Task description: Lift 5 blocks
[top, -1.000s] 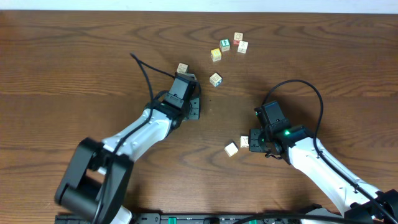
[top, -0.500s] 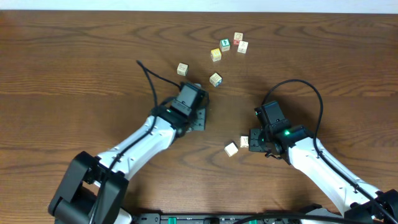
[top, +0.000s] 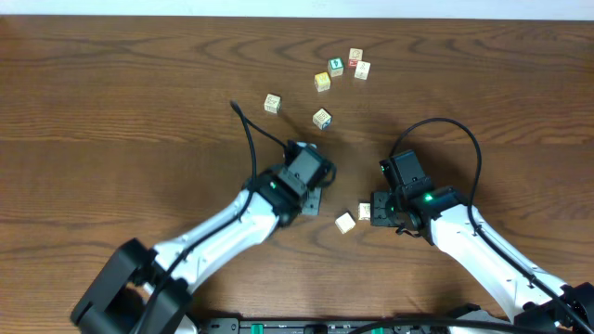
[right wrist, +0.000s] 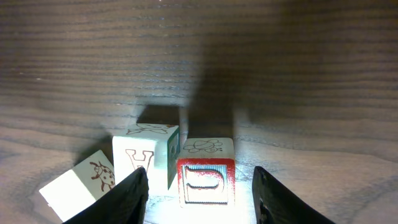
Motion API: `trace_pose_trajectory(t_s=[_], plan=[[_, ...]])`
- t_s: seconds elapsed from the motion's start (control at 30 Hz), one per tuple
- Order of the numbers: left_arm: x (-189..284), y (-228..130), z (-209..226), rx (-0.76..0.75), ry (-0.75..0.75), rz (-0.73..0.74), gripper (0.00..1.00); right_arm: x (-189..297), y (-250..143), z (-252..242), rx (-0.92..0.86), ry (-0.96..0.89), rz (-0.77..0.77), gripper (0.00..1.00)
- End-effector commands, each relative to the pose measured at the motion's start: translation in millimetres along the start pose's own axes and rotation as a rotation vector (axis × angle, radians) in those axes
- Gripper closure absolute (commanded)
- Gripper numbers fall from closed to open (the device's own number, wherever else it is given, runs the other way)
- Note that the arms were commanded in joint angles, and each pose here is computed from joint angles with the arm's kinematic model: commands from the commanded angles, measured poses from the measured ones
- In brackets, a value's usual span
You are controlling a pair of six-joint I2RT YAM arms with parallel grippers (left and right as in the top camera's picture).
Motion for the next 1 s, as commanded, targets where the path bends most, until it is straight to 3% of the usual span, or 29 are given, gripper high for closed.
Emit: trace_pose_trajectory(t_s=[0.0,0.2,0.33,0.57,0.97], plan=[[20,-2,-2,0.003,0.052,-0.081,0.93,10,13,10,0.044,0.016,-0.041,0.47],[57,-6,-27,-0.044,-0.024,-0.222,0.93,30,41,20,0.077,0.044,-0.105,0.31],[61,-18,-36,-0.028,-0.078,-0.27,0.92,47,70,20,0.05,0.065,-0.179,0.28],[37,-48,-25,0.08,-0.063,-0.209,0.92,69,124,22,0.052,0.077,-0.287,0.28],[26,-52,-26,0.326,-0.077,-0.186,0.92,3,201,89,0.12,0.191,-0.119,0.3]])
Point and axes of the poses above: each gripper's point midway between its finger pads, its own x axis back along the fingers, its own z axis along the line the jaws close on, y = z × x, the point moved 3 cm from there along x, back along the fingers, and after that the axes turned 9 degrees about -x, right-handed, at the moved point
